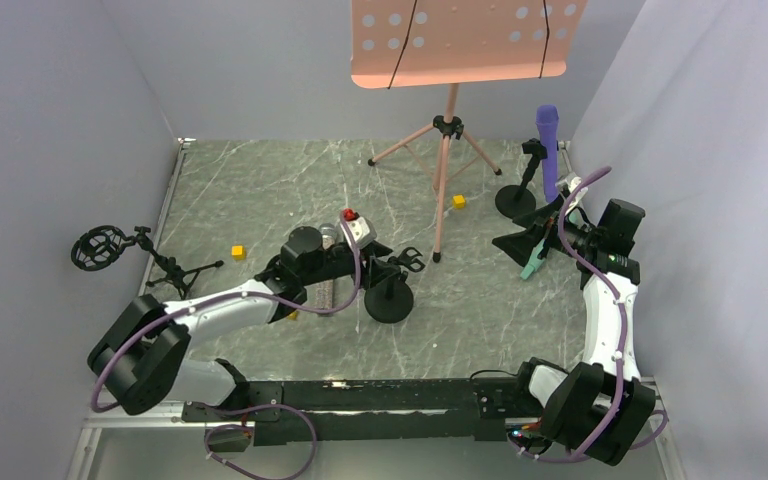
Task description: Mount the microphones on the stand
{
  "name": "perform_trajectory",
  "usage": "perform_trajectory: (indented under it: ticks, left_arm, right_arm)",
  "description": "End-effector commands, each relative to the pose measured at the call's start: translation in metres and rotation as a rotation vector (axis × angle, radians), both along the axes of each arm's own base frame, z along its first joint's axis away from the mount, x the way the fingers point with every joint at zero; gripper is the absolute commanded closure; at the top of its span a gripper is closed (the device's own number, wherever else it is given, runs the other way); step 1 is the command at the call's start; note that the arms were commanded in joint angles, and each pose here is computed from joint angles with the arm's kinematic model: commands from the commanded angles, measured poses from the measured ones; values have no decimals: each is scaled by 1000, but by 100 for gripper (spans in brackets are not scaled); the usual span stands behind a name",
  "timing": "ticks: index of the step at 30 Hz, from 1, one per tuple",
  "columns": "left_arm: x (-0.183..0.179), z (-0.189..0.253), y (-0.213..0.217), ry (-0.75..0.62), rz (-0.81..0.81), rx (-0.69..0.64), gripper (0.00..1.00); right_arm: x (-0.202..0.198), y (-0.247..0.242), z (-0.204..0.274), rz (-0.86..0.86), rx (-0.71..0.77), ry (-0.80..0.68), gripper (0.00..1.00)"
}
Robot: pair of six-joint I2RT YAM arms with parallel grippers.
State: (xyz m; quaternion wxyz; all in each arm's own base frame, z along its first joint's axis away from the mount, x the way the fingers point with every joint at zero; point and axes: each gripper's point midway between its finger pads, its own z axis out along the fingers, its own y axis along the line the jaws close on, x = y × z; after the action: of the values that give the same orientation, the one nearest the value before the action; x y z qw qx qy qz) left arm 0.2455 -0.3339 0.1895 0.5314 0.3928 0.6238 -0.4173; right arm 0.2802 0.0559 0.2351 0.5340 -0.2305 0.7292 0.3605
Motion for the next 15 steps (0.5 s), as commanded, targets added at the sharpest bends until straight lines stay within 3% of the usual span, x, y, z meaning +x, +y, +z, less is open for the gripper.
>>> perform_trajectory:
  ticks: [1, 12, 15]
  left_arm:
    - [6, 31, 12, -42, 88, -48, 39]
    - [-1, 59, 62, -13, 291, -15, 2]
    - [-6, 77, 86, 56, 376, -66, 1]
  right_arm:
    - [3, 0, 6, 12, -15, -42, 0]
    - [6, -5, 4, -16, -59, -50, 0]
    - [9, -8, 2, -37, -72, -45, 0]
